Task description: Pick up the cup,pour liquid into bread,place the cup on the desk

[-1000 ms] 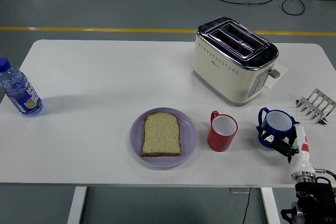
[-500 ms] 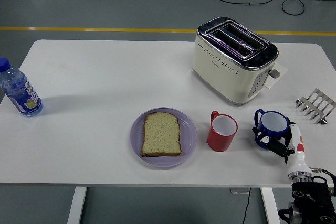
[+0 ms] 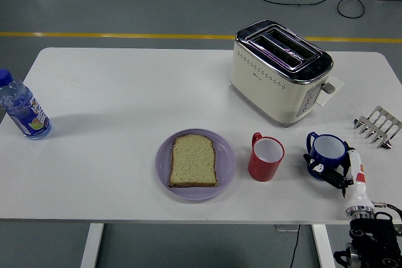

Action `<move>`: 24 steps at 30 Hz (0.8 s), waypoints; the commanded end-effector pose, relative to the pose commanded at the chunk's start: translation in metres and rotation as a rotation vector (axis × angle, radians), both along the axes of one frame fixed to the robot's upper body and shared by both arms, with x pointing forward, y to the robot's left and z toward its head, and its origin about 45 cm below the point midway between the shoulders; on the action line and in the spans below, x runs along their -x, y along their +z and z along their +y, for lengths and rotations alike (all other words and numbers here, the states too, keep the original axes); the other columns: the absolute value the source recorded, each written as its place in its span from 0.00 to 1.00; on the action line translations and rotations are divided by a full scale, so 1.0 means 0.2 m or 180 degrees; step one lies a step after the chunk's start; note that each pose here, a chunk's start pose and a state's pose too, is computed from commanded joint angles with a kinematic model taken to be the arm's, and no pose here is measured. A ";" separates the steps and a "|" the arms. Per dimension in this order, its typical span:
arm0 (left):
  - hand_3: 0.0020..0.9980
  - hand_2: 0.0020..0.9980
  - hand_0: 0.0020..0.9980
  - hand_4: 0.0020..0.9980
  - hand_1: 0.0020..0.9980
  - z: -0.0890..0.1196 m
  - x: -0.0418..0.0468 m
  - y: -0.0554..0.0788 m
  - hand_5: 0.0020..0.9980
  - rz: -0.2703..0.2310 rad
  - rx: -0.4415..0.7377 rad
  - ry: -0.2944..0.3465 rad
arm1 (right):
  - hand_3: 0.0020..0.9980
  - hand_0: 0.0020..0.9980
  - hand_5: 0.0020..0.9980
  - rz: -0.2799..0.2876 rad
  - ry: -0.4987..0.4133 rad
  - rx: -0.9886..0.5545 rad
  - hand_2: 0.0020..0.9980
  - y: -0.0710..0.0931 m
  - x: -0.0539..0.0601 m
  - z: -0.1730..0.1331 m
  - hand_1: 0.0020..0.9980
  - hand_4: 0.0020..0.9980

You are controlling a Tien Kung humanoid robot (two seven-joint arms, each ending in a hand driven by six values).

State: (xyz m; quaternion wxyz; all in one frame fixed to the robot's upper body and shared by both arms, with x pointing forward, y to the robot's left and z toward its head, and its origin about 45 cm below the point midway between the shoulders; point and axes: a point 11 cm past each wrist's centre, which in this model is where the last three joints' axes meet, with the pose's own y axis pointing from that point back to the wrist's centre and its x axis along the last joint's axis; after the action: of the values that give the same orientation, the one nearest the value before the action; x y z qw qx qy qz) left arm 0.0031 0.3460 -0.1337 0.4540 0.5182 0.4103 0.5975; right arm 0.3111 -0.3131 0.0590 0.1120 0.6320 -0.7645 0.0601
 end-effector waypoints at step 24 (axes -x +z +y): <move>0.53 0.64 0.65 0.30 0.64 0.00 0.018 0.00 0.77 0.0027 -0.0004 -0.0020 | 0.90 0.69 0.12 -0.0005 -0.0019 0.0146 0.75 0.00 0.02 -0.02 0.55 0.94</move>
State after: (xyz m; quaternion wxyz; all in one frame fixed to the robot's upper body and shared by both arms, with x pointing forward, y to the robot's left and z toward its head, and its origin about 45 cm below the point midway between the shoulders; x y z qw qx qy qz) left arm -0.0006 0.3463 -0.1339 0.4538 0.5223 0.4102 0.5941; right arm 0.3078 -0.3177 0.0599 0.1260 0.6269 -0.7649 0.0779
